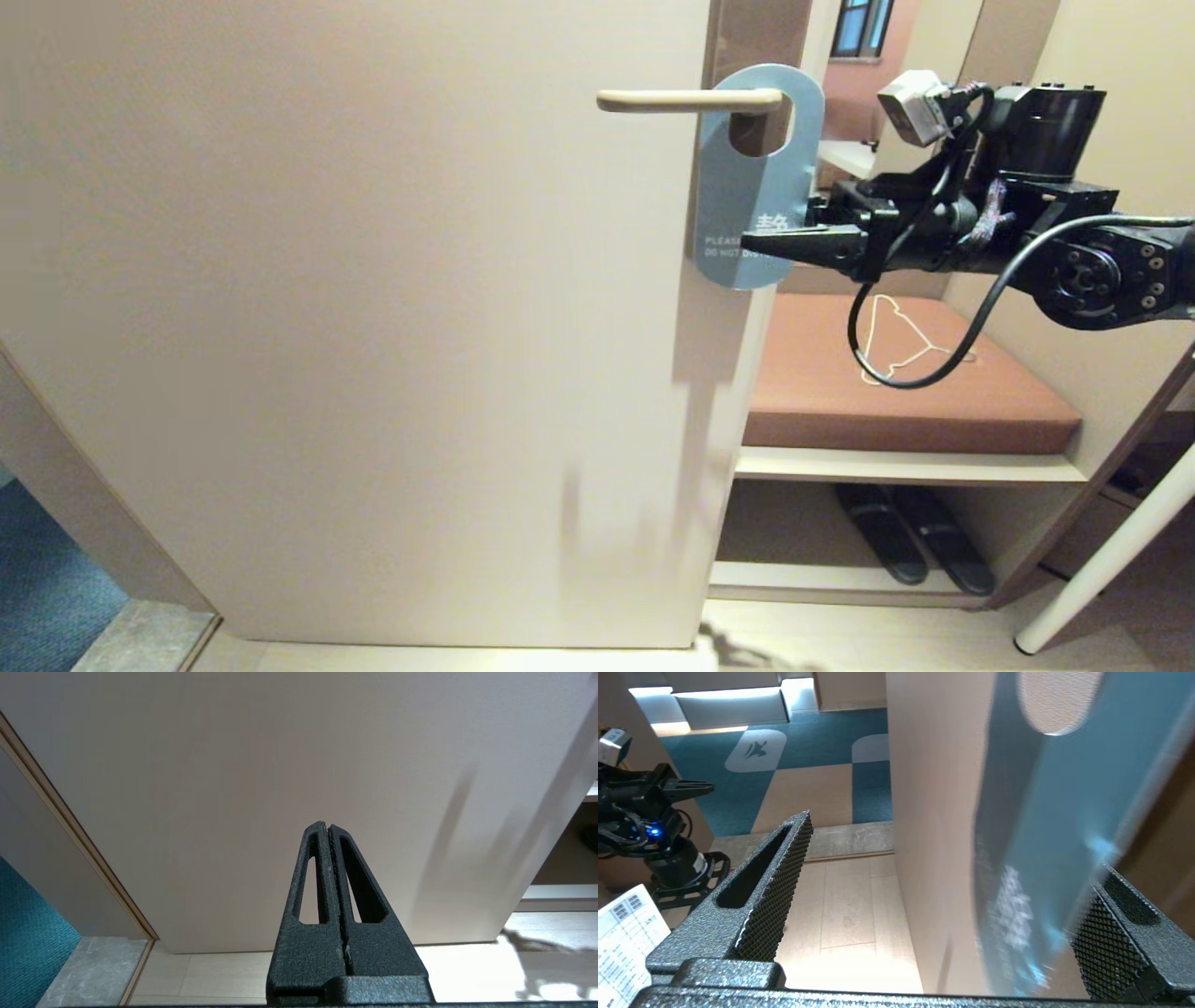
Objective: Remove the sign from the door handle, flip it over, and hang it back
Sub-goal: Take down the sign
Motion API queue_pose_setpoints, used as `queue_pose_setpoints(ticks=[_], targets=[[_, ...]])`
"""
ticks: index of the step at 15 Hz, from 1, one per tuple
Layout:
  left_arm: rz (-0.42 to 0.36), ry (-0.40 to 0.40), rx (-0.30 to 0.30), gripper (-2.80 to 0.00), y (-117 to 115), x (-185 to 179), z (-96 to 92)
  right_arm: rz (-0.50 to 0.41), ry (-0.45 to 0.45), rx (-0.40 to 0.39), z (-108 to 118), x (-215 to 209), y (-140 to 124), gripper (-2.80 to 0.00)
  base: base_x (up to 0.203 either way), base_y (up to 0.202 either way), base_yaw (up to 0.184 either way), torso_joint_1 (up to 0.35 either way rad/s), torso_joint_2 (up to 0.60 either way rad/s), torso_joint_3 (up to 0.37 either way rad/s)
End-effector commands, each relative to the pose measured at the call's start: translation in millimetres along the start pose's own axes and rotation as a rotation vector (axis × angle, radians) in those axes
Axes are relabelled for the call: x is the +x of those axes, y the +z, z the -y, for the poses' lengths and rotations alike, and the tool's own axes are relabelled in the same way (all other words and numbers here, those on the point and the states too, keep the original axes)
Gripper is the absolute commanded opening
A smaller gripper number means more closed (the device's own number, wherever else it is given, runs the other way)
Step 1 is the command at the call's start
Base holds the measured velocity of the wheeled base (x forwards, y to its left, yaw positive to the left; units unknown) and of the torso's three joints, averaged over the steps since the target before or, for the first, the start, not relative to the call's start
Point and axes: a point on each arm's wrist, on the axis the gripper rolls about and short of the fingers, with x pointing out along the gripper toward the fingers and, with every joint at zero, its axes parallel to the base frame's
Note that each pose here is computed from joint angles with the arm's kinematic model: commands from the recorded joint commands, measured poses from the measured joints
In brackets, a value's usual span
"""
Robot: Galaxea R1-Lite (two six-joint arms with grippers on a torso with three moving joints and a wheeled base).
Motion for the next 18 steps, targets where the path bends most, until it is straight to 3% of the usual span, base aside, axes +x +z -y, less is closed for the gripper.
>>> queue_pose_setpoints(ticks=[1,14,18], targets=[[-0.001,0.001,0.001,-2.80,0.0,0.1,0.0,0.000,0.020,-0.001,-2.0,4.7,-0.6,0.00,0.000,0.000,0.000,0.000,0.00,0.000],[-0.001,0.001,0.001,-2.80,0.0,0.1,0.0,-0.003,0.033,0.002,-3.3,10.9,-3.2,0.00,0.000,0.000,0.000,0.000,0.00,0.000],[-0.001,0.001,0.001,-2.80,0.0,0.1,0.0,-0.007,0.039,0.014,6.0,7.2,-7.9,0.00,0.000,0.000,0.000,0.000,0.00,0.000]])
